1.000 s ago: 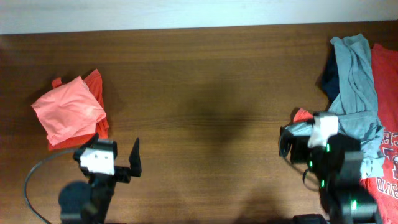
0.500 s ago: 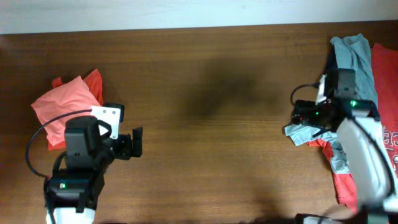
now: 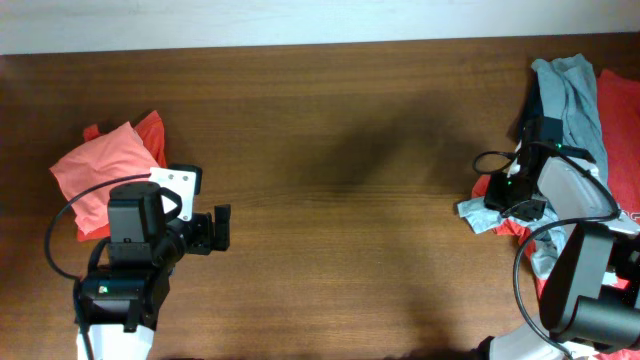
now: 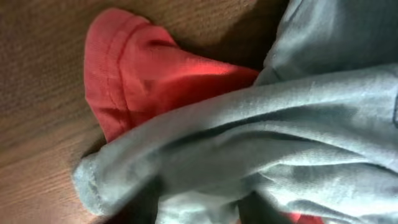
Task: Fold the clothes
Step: 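Reach the right gripper to the light blue shirt and grasp it, then drag the light blue shirt left toward the table center with right gripper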
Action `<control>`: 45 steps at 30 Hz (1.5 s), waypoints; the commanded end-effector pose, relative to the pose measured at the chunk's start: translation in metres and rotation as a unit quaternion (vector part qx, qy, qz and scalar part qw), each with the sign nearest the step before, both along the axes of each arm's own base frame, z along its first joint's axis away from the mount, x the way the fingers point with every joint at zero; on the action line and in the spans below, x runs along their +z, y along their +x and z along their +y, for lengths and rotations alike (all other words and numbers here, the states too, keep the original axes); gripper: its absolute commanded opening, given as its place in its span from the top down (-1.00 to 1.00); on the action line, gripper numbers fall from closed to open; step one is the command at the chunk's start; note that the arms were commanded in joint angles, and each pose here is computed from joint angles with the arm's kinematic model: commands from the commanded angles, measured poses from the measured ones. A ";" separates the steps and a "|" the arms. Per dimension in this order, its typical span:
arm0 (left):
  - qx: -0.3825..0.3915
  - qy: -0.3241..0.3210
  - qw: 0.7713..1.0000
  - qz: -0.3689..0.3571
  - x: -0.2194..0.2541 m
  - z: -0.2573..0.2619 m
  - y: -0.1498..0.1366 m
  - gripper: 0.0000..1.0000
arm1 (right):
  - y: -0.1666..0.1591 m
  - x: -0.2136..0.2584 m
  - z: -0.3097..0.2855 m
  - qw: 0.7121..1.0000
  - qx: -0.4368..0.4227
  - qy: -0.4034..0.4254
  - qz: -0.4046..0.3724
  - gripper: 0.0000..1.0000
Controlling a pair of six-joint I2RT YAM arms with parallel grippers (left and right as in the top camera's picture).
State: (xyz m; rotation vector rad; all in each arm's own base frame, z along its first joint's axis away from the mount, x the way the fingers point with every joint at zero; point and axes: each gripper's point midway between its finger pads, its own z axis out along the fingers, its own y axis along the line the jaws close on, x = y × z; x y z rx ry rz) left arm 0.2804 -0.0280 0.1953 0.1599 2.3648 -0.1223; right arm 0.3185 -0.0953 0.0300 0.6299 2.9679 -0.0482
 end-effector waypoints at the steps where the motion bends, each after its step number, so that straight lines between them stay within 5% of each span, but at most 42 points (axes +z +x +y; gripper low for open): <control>1: 0.006 -0.003 1.000 -0.009 0.008 0.002 0.003 -0.99 | 0.004 0.001 -0.002 1.000 -0.014 0.002 -0.006 0.92; 8: 0.006 -0.003 1.000 -0.011 0.008 0.002 0.004 -0.99 | 0.015 0.048 0.008 0.999 -0.007 0.027 -0.047 0.91; 16: 0.006 -0.003 1.000 -0.027 0.014 0.002 0.009 -0.98 | 0.022 0.189 0.051 0.979 0.101 0.028 -0.174 0.92; 22: 0.006 -0.003 0.999 -0.036 0.017 0.002 0.012 -0.98 | 0.017 0.209 0.132 0.954 0.216 0.045 -0.202 0.92; 27: 0.006 -0.003 0.999 -0.036 0.017 0.002 0.012 -0.98 | 0.022 0.219 0.230 0.904 0.344 0.065 -0.247 0.92; 38: 0.006 -0.003 0.999 -0.036 0.017 0.002 0.012 -0.98 | 0.062 0.258 0.297 0.838 0.386 0.077 -0.378 0.91; 39: 0.006 -0.003 0.999 -0.036 0.017 0.002 0.012 -0.98 | 0.076 0.262 0.303 0.828 0.384 0.077 -0.401 0.74; 40: 0.006 -0.003 0.999 -0.036 0.017 0.002 0.012 -0.98 | 0.088 0.263 0.308 0.822 0.381 0.075 -0.417 0.19; 41: 0.006 -0.003 0.999 -0.036 0.017 0.002 0.012 -0.98 | 0.103 0.262 0.313 0.815 0.377 0.073 -0.433 -0.09; 42: 0.006 -0.003 0.999 -0.036 0.017 0.002 0.012 -0.98 | 0.116 0.255 0.314 0.816 0.372 0.069 -0.437 -0.17; 44: 0.006 -0.003 0.999 -0.035 0.017 0.002 0.012 -0.98 | 0.126 0.234 0.306 0.836 0.353 0.069 -0.415 -0.97; 45: 0.006 -0.003 0.999 -0.035 0.017 0.002 0.012 -0.98 | 0.125 0.226 0.299 0.845 0.349 0.067 -0.400 -0.97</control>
